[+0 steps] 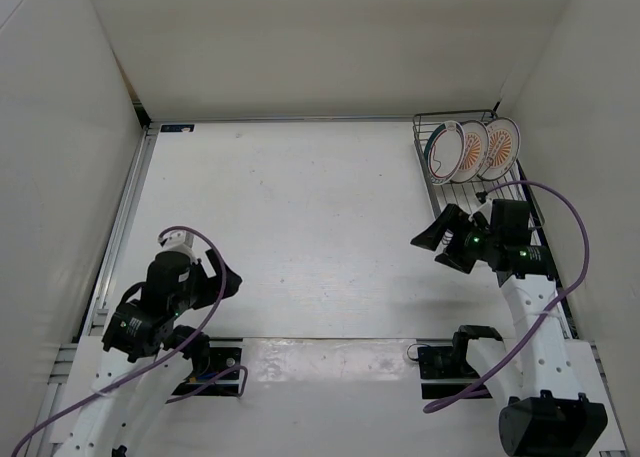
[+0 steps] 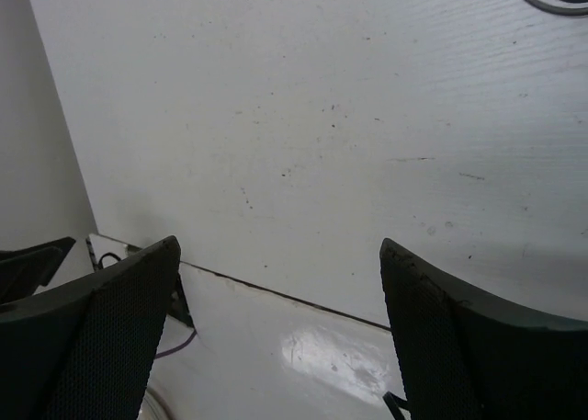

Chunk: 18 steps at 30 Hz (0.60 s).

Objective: Unload the plates from the dish rack

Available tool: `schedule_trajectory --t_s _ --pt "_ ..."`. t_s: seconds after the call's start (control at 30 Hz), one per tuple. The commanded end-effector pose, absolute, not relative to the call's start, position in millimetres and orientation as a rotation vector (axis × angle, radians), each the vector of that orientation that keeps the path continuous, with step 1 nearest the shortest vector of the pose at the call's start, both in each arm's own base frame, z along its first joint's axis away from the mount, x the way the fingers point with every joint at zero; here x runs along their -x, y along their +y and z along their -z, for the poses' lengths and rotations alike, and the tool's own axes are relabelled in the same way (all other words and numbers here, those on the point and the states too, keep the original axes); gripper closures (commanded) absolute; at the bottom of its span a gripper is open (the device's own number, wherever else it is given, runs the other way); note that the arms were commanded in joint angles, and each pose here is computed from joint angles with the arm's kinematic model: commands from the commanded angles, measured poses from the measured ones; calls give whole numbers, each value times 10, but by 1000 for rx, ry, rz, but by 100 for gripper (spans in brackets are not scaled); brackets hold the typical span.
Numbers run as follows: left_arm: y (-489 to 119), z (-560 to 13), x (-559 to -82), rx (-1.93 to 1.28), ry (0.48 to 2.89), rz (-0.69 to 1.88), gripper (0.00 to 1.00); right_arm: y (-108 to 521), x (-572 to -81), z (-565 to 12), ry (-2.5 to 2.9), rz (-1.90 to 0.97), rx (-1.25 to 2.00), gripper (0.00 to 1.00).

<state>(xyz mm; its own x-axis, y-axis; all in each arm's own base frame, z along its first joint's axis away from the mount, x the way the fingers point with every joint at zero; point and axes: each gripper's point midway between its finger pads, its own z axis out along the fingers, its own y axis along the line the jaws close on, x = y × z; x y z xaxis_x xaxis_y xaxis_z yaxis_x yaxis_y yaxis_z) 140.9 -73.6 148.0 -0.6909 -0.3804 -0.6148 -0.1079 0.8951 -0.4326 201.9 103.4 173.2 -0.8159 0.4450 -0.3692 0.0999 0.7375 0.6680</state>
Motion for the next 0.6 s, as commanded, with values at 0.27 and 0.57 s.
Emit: schedule_trajectory --t_s 0.27,0.57 --pt "-783 -1599 -1608 38 2267 412 0 942 -2020 -1770 2378 -791 -437 10" --pt "-1019 -1446 -1749 -55 2293 503 0 1537 -2077 -2225 2218 -1392 -260 10"
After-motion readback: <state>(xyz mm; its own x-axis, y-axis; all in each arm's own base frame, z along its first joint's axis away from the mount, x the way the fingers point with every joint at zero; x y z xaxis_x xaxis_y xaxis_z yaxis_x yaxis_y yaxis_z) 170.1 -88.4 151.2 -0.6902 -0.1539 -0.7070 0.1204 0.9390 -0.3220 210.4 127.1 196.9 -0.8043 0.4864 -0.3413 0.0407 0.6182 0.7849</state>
